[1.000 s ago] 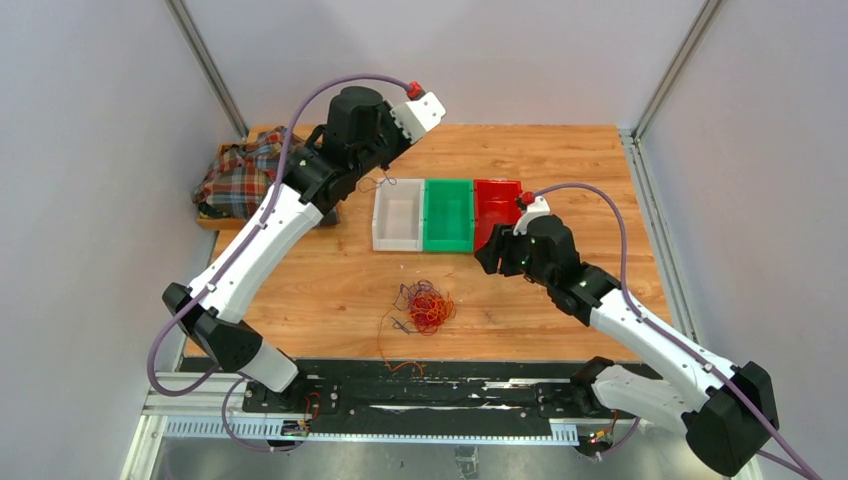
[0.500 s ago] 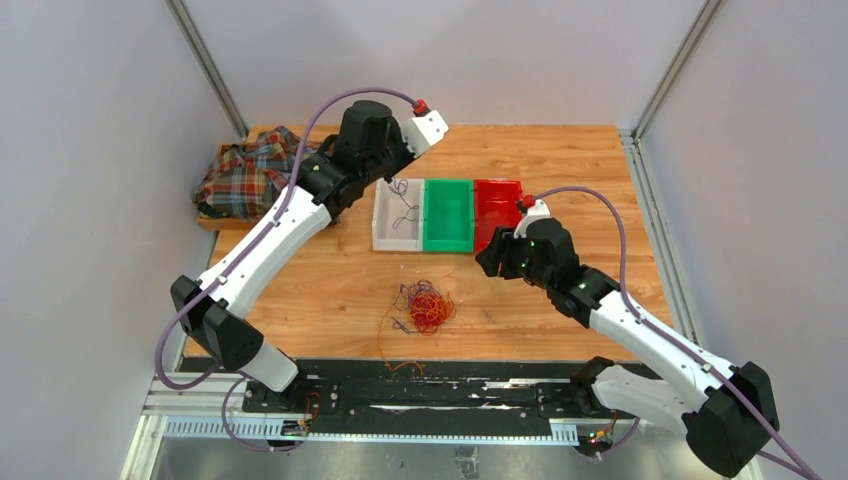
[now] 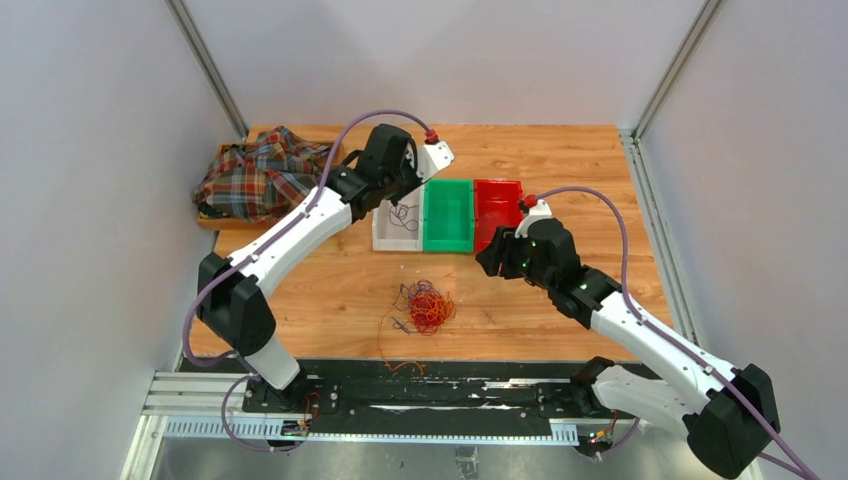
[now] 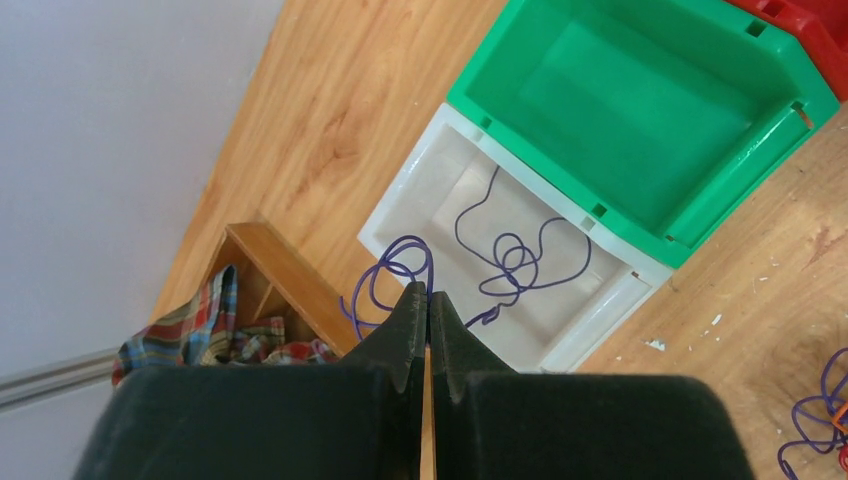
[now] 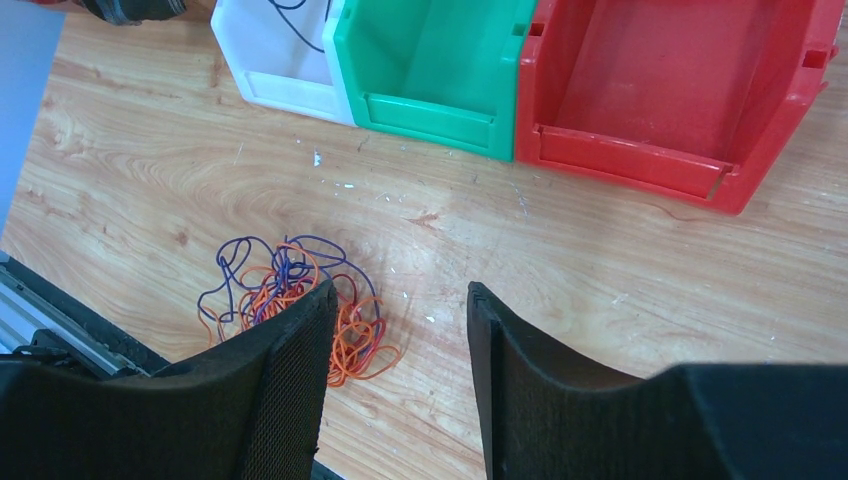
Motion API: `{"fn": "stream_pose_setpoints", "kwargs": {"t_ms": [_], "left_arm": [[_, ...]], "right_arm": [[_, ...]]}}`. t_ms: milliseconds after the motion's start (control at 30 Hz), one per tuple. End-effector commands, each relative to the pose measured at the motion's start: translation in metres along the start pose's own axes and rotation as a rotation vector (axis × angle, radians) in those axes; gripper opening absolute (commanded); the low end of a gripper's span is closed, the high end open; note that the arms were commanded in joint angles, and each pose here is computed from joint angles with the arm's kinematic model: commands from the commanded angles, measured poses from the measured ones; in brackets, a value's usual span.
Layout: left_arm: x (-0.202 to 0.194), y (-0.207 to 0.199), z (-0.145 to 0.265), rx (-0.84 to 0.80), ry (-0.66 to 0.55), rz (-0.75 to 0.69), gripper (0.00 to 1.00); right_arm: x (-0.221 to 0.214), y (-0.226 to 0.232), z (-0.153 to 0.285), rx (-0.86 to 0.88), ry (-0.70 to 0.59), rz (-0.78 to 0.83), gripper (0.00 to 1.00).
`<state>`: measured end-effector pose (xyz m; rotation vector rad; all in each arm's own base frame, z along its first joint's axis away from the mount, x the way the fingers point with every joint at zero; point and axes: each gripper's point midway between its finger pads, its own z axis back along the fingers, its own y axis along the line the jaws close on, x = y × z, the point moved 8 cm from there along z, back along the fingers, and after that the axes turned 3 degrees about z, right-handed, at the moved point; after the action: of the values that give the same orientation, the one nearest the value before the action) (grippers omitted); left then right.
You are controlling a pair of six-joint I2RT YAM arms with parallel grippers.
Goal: Untangle the cables
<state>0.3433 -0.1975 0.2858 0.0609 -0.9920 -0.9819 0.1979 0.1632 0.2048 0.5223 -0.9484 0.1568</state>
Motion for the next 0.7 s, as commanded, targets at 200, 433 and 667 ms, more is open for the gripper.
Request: {"fn": "stream_pose_setpoints", "kwargs": {"t_ms": [200, 433, 667], "left_arm": [[-0.013, -0.004, -0.044, -0.008, 0.038, 0.006, 0.00], [-0.049, -0.025, -0.080, -0.116, 0.158, 0.042, 0.01], [-0.058, -0.029, -0.087, -0.225, 0.216, 0.072, 0.43]], "right_arm": [[0.009, -0.002, 0.006, -0.010, -0.042, -0.013, 0.51], [0.015, -0.002, 0.009, -0.011, -0.063, -0.017, 0.50], [0.015, -0.003, 0.008, -0.014, -0.059, -0.016, 0.50]]}}
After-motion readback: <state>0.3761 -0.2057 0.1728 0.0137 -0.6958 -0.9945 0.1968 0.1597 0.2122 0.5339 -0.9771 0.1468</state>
